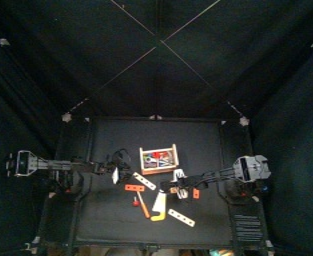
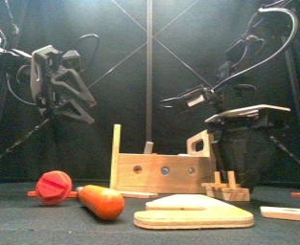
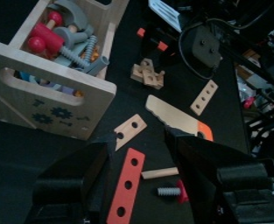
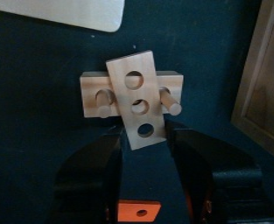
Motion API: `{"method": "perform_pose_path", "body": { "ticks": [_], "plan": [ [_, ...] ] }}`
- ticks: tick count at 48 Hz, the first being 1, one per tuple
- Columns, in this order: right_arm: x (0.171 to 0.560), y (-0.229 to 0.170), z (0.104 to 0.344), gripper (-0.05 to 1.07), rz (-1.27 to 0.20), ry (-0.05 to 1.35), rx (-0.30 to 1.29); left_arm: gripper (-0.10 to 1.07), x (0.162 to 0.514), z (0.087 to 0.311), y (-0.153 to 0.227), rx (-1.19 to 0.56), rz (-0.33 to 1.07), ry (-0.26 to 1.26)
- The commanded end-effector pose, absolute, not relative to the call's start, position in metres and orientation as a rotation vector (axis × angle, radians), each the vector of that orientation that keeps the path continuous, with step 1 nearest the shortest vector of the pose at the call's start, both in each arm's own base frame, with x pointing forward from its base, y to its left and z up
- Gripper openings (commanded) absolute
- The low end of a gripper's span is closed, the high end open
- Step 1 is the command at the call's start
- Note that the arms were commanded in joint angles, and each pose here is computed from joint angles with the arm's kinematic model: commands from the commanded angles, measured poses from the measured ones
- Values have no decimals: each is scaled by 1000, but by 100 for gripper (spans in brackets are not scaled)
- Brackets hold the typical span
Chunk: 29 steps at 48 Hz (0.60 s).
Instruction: Grab 3 holed block
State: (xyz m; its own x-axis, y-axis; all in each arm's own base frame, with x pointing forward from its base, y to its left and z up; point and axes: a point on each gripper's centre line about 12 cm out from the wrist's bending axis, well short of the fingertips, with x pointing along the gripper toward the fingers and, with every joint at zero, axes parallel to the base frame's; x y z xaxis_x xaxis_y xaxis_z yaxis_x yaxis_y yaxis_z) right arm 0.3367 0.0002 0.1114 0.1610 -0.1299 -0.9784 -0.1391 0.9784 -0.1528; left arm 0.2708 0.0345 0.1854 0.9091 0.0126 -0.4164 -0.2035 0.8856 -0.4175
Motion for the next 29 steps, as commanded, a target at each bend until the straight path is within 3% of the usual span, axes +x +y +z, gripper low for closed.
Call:
{"method": "perform_pose_path", "body": {
  "ticks": [1, 29],
  "plan": [
    [344, 0, 126, 70, 1, 1373, -222, 85, 273, 191, 36, -471, 114, 398],
    [349, 8, 142, 67, -7, 1378, -203, 85, 273, 190, 35, -471, 113, 403]
  ]
}}
